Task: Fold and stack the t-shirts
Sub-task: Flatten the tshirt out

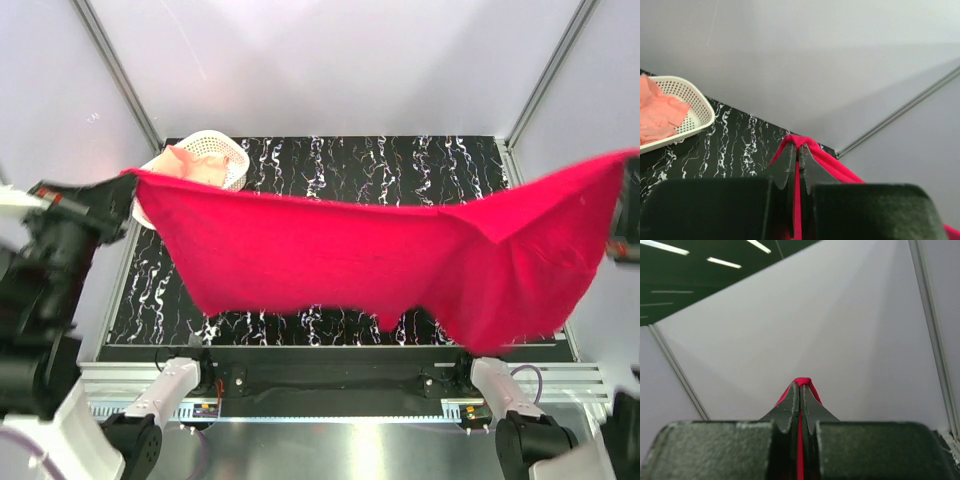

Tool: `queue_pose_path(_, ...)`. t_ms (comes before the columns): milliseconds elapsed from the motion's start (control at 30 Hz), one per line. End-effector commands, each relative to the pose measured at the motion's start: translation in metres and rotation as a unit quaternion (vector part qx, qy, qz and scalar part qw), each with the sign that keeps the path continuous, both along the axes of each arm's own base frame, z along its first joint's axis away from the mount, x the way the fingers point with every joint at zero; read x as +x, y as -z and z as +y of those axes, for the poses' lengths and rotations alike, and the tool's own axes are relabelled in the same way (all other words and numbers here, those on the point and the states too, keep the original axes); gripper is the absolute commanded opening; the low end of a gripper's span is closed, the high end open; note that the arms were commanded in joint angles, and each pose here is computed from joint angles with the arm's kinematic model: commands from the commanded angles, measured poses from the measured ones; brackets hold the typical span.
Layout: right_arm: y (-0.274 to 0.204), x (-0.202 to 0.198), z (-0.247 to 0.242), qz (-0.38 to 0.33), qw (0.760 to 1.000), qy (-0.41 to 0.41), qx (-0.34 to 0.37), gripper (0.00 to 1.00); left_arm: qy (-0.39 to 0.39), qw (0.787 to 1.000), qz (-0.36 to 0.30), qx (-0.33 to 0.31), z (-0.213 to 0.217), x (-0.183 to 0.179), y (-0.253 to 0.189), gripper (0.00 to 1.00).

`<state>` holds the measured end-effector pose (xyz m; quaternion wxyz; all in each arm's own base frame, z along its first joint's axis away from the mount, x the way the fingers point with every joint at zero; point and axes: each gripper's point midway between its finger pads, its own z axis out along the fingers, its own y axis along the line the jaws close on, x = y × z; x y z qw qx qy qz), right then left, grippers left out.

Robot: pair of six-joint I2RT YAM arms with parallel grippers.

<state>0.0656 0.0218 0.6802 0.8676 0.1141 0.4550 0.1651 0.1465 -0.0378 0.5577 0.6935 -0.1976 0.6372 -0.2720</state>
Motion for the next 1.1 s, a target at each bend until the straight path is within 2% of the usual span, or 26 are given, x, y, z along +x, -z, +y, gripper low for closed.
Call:
queue_pose_path(0, 0.015, 0.087, -0.014, 0.06, 0.998, -0.002, 0.03, 0.0, -0.019, 1.0, -0.003, -0.003, 0.004, 0.059, -0.007, 0.0)
queue_pose_path(33, 0.027, 0.11, -0.018, 0.083, 0.996, 0.001, 0.042, 0.0, -0.019, 1.0, 0.02, -0.001, 0.004, 0.082, 0.007, 0.0)
queue_pose_path(100, 0.031, 0.132, -0.022, 0.082, 0.996, -0.001, 0.048, 0.0, -0.038, 0.999, 0.022, 0.002, 0.01, 0.108, 0.012, 0.0)
queue_pose_path(133, 0.049, 0.158, -0.027, 0.108, 0.992, 0.003, 0.059, 0.0, -0.039, 0.999, 0.027, 0.004, 0.01, 0.12, 0.018, 0.0)
queue_pose_path(167, 0.05, 0.171, -0.03, 0.105, 0.993, 0.007, 0.061, 0.0, -0.039, 0.997, 0.061, 0.01, 0.009, 0.147, 0.043, 0.0)
queue_pose_path(233, 0.079, 0.213, -0.036, 0.144, 0.987, 0.009, 0.068, 0.0, -0.04, 0.997, 0.07, 0.012, 0.009, 0.175, 0.055, 0.0)
queue_pose_path(300, 0.091, 0.239, -0.04, 0.148, 0.987, 0.009, 0.069, 0.0, -0.032, 0.995, 0.098, 0.016, 0.005, 0.213, 0.085, 0.0)
queue_pose_path(333, 0.119, 0.266, -0.044, 0.181, 0.981, 0.012, 0.069, 0.0, -0.026, 0.994, 0.109, 0.019, 0.002, 0.227, 0.099, 0.0)
queue_pose_path(400, 0.14, 0.29, -0.047, 0.193, 0.979, 0.014, 0.068, 0.0, -0.021, 0.989, 0.144, 0.023, -0.001, 0.262, 0.137, 0.0)
queue_pose_path(433, 0.174, 0.312, -0.051, 0.228, 0.971, 0.017, 0.068, 0.0, -0.021, 0.988, 0.151, 0.025, -0.001, 0.273, 0.148, 0.0)
queue_pose_path(500, 0.197, 0.333, -0.054, 0.239, 0.969, 0.019, 0.067, 0.0, -0.005, 0.983, 0.18, 0.036, -0.009, 0.305, 0.185, 0.0)
queue_pose_path(533, 0.231, 0.351, -0.056, 0.271, 0.96, 0.021, 0.067, 0.0, -0.005, 0.981, 0.189, 0.042, -0.01, 0.315, 0.196, 0.0)
queue_pose_path(600, 0.255, 0.371, -0.059, 0.284, 0.956, 0.022, 0.067, 0.0, 0.006, 0.979, 0.197, 0.053, -0.017, 0.34, 0.214, 0.0)
queue_pose_path(633, 0.28, 0.388, -0.062, 0.304, 0.95, 0.023, 0.066, 0.0, 0.013, 0.973, 0.225, 0.059, -0.021, 0.36, 0.244, 0.0)
queue_pose_path(733, 0.311, 0.417, -0.066, 0.335, 0.94, 0.026, 0.06, 0.0, 0.025, 0.966, 0.246, 0.069, -0.033, 0.393, 0.271, 0.0)
queue_pose_path(800, 0.318, 0.426, -0.068, 0.353, 0.934, 0.029, 0.053, 0.0, 0.033, 0.965, 0.249, 0.073, -0.042, 0.403, 0.274, 0.0)
queue_pose_path(833, 0.314, 0.431, -0.074, 0.355, 0.933, 0.043, 0.047, 0.0, 0.035, 0.969, 0.233, 0.073, -0.043, 0.41, 0.259, 0.0)
queue_pose_path(933, 0.287, 0.435, -0.079, 0.334, 0.94, 0.055, 0.037, 0.0, 0.037, 0.97, 0.228, 0.071, -0.048, 0.417, 0.247, 0.0)
queue_pose_path(1067, 0.239, 0.422, -0.08, 0.302, 0.951, 0.065, 0.027, 0.0, 0.035, 0.983, 0.163, 0.07, -0.047, 0.399, 0.177, 0.0)
